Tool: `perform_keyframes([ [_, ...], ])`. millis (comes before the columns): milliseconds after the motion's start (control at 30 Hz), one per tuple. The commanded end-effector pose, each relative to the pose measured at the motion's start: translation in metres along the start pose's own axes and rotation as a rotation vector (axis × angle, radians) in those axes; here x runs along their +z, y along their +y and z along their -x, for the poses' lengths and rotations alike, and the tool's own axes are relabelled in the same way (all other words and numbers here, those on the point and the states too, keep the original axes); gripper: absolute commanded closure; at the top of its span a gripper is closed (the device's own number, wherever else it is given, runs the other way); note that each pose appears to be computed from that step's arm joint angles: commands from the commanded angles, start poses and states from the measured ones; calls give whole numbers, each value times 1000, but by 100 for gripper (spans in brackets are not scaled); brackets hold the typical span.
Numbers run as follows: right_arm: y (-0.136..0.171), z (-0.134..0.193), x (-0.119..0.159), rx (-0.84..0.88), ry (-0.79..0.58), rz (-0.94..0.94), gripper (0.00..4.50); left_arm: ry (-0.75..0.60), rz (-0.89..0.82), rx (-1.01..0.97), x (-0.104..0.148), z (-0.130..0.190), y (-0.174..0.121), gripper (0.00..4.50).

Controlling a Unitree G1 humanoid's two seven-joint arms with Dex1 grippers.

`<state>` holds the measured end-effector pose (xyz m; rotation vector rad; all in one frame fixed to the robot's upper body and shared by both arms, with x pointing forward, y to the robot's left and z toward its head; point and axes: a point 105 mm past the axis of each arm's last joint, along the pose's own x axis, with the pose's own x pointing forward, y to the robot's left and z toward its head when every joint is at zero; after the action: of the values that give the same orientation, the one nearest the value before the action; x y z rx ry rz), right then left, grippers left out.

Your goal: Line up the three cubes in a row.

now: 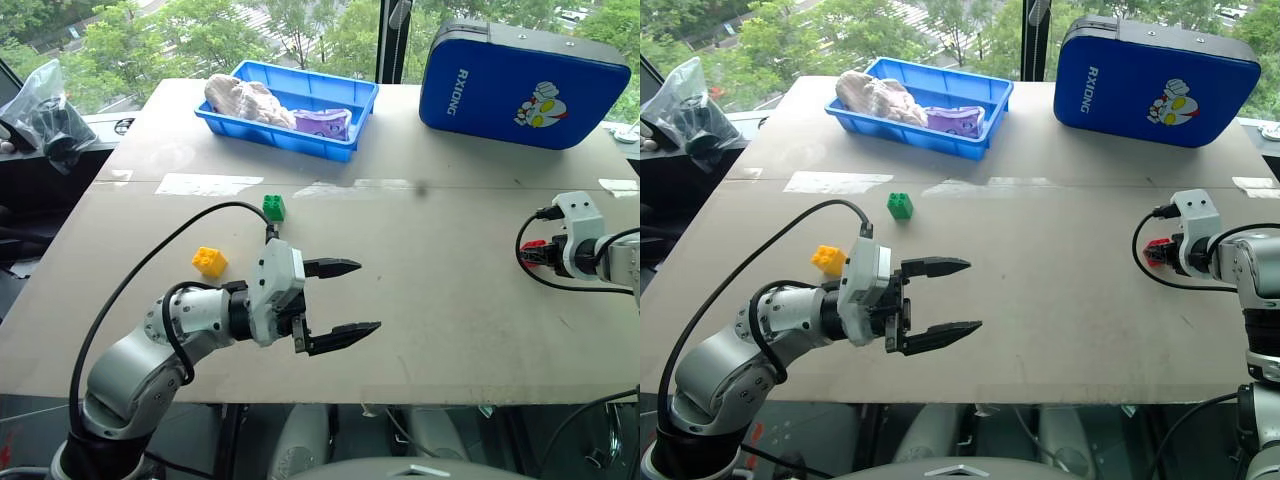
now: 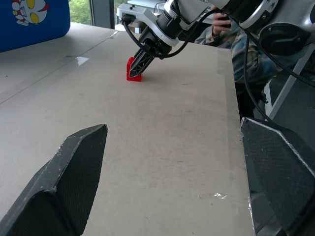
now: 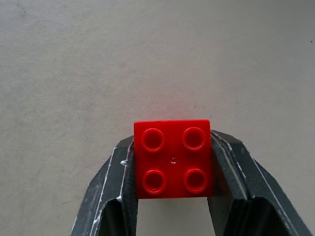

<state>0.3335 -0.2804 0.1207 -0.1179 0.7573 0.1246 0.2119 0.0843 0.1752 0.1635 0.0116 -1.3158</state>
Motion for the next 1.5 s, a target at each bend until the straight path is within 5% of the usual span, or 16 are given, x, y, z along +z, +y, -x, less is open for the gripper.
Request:
perform_keyframes([
  [33, 7, 9, 17, 44, -76, 114, 319, -13, -24, -9, 7, 2, -7, 0],
  [233, 100, 42, 46, 503, -314, 598, 319, 30, -16, 79, -12, 24, -6, 0],
  [533, 162, 17, 37, 733, -186, 1139, 319, 62, 27, 86, -20, 41, -9, 0],
  [1467, 190, -14, 49, 851, -95, 1249, 319, 110, 61, 163, -33, 65, -18, 0],
  [1500, 189, -15, 49, 852, -88, 1240, 269, 113, 63, 166, -34, 65, -19, 0],
])
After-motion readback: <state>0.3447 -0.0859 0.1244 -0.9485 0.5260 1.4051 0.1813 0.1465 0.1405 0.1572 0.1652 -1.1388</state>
